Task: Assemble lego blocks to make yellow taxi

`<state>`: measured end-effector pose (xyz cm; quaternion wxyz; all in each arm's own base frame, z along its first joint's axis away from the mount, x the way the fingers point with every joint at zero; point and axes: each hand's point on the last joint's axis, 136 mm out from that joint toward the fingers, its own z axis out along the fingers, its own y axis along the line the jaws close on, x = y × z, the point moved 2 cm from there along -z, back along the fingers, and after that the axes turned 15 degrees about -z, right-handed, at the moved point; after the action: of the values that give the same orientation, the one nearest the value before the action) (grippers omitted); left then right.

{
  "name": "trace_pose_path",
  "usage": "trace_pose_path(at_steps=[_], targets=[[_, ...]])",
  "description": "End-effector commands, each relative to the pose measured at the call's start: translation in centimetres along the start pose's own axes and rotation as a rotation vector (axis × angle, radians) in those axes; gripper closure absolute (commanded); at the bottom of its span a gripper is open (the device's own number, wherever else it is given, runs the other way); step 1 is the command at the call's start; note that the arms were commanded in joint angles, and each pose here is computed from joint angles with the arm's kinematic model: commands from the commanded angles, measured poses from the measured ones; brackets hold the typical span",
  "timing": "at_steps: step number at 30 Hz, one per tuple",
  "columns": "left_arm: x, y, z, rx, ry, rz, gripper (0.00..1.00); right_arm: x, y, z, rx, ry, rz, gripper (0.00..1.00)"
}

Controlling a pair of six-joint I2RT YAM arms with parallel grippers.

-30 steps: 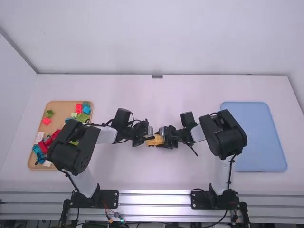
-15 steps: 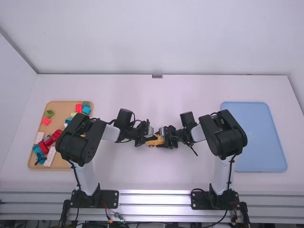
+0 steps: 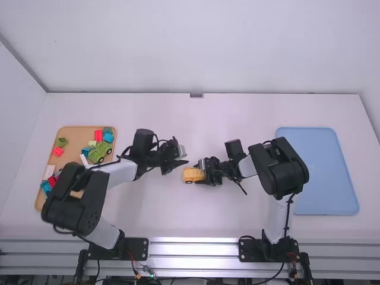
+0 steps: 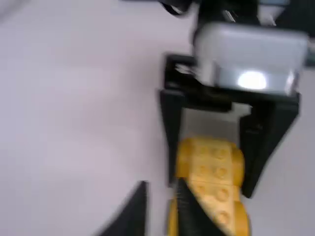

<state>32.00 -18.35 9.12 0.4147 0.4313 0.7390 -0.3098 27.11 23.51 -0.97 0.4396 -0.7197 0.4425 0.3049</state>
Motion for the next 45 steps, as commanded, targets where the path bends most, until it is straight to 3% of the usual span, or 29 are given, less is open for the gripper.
trace_pose_path(at_steps=[1,2,7,9,15,20,23,28,35,45], targets=[[-1.6,2.4,-2.2,-0.172,-0.01,-0.103,0.26,1.2,0.2,0.2,0.001,0.059,0.015,0.43],[-1.8,3.1,-2.8,-0.222,-0.009,-0.13,0.01,1.3,0.1,0.2,0.003,0.064,0.014,0.42],[-1.0,6.0,-6.1,-0.483,0.044,-0.279,0.01,2.1,-0.4,0.1,0.026,0.123,0.024,0.3],[-0.7,6.6,-6.8,-0.541,0.052,-0.321,0.01,2.5,-0.9,0.0,0.051,0.152,0.049,0.3],[-0.4,6.9,-7.3,-0.583,0.043,-0.406,0.01,2.5,-1.6,-0.1,0.075,0.163,0.034,0.23],[-0.4,7.4,-7.8,-0.601,0.027,-0.442,0.01,1.7,-2.4,-0.6,0.097,0.169,0.048,0.01],[-0.3,7.8,-8.2,-0.624,0.009,-0.487,0.01,1.4,-2.8,-1.1,0.108,0.199,0.065,0.02],[2.2,11.0,-12.2,-0.888,-0.036,-0.74,0.0,-0.2,-3.4,-3.6,0.123,0.333,0.095,0.02],[6.6,12.1,-17.7,-1.171,-0.042,-1.028,0.01,-2.8,-3.3,-7.3,0.149,0.481,0.112,0.02],[12.2,10.8,-22.3,-1.336,0.043,-1.287,0.01,-6.0,-5.1,-9.3,0.24,0.489,0.025,0.02]])
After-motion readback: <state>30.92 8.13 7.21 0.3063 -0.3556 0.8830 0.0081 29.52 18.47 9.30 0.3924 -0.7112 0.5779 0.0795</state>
